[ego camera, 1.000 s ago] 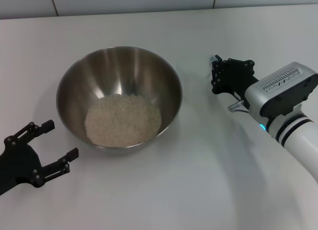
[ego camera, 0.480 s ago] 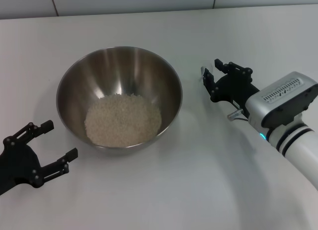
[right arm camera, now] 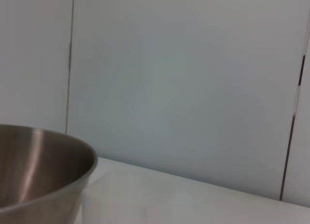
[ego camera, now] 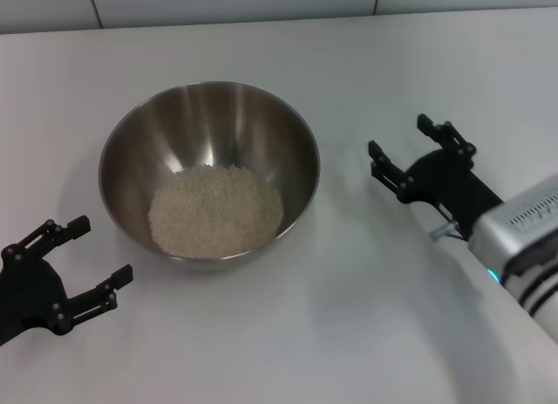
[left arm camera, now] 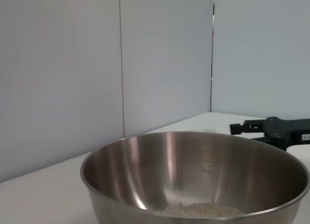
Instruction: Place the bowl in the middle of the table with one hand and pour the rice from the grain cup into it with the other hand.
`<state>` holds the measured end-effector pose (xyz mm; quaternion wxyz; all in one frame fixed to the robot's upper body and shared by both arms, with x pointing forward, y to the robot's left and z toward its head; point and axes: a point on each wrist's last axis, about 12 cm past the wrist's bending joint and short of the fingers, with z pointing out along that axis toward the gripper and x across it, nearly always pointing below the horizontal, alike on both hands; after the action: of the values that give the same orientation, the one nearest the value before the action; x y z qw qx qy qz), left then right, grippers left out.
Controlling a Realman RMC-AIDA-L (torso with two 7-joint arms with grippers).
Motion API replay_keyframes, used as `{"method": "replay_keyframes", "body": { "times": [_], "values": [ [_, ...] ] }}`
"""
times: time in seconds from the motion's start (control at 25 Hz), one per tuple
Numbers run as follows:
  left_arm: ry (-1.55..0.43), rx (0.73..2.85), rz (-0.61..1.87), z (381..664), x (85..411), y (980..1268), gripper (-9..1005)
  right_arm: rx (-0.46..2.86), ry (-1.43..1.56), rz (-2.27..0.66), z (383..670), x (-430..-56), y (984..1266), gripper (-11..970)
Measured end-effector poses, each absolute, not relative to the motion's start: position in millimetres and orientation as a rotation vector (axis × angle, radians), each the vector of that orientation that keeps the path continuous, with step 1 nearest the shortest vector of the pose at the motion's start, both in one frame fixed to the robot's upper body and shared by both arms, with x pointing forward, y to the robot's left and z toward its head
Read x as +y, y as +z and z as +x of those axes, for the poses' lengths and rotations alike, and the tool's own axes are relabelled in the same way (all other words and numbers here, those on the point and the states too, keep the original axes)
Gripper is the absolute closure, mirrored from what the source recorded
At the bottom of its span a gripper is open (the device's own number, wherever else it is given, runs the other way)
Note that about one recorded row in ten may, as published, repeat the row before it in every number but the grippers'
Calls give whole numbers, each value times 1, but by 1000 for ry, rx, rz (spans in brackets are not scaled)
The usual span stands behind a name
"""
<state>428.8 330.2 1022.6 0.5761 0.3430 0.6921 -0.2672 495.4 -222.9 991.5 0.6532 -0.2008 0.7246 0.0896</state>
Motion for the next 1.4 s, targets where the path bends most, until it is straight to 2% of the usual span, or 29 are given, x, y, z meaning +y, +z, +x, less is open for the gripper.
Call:
{"method": "replay_keyframes", "body": {
  "times": [0.2, 0.4, 0.52, 0.8, 1.4],
  "values": [
    [-636, 1617, 804, 426, 330, 1022, 128, 1591, 294, -567, 474, -230, 990, 169],
    [-631, 1619, 812, 423, 330, 1021, 128, 1489, 428, -703, 453, -242, 995, 169],
    [-625, 1615, 818, 421, 330, 1020, 128, 1469, 481, -736, 450, -251, 997, 170],
    [-628, 1605, 827, 418, 328, 1019, 128, 1450, 662, -869, 454, -269, 1010, 169],
    [-642, 1597, 840, 419, 325, 1019, 128, 1498, 707, -868, 466, -263, 1011, 169]
  ]
}}
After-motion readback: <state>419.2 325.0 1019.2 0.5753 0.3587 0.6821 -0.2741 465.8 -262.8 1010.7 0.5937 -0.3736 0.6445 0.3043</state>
